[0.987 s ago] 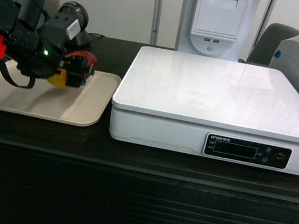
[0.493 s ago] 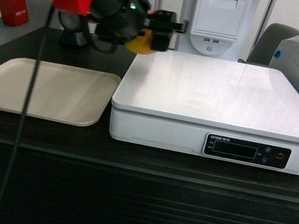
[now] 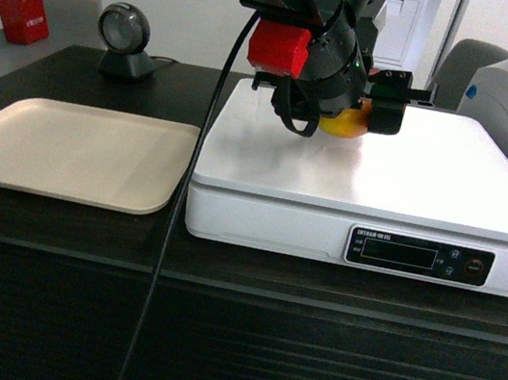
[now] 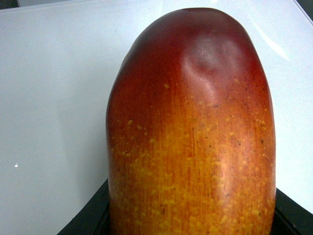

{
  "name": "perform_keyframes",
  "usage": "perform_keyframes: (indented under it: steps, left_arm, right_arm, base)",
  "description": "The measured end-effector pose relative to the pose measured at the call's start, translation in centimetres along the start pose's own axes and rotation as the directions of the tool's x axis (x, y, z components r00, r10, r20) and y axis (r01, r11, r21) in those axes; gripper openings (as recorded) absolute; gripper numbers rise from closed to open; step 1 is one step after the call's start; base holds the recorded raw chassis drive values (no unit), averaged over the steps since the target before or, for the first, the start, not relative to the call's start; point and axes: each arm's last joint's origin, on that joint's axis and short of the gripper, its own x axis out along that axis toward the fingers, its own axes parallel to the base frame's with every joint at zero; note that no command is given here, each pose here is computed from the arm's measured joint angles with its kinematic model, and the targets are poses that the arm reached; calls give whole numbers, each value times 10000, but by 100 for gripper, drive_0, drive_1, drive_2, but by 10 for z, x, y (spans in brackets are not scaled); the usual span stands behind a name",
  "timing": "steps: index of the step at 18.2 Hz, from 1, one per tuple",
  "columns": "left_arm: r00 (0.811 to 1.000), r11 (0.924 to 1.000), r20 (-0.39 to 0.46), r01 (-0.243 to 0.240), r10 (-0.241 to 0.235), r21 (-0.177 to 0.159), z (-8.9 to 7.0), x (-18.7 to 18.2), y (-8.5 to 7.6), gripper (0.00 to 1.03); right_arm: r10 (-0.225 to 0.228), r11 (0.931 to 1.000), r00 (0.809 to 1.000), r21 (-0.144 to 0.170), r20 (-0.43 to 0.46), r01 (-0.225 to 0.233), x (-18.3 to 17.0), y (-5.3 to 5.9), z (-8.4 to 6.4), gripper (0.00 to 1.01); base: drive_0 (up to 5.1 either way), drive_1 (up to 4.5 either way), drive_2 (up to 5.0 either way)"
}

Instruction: Place dark red mango on scale at checkout

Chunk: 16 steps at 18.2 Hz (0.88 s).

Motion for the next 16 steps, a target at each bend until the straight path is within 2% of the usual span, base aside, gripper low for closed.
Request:
perform_keyframes:
  steps: [3, 8, 10, 11, 15, 16]
  left_arm:
    - [9998, 10000, -166, 82, -82, 20, 0, 6, -9, 57]
    - [9978, 9985, -562, 374, -351, 393, -9, 8, -32, 57]
    - [9967, 9967, -608, 579, -544, 564, -13, 9, -35, 76]
    - [9968, 9964, -572, 592, -557, 603, -13, 9, -34, 81]
    - [9967, 9958, -533, 649, -615, 643, -13, 8, -34, 92]
    - [9969, 9957, -487, 649, -618, 655, -12, 5, -33, 100]
  right_arm:
    - [0, 10000, 10000, 0, 0, 0, 0, 0, 0, 98]
    - [4, 10000, 10000, 0, 0, -4, 0, 0, 0, 98]
    - [0, 10000, 10000, 0, 0, 0, 0, 0, 0, 98]
    - [0, 10000, 10000, 0, 0, 0, 0, 0, 0, 98]
    - [0, 10000, 10000, 0, 0, 0, 0, 0, 0, 98]
    - [0, 10000, 10000, 0, 0, 0, 0, 0, 0, 98]
  base:
    - [0, 0, 0]
    - [0, 0, 0]
    - [0, 0, 0]
    - [0, 0, 0]
    - [0, 0, 0]
    - [0, 0, 0]
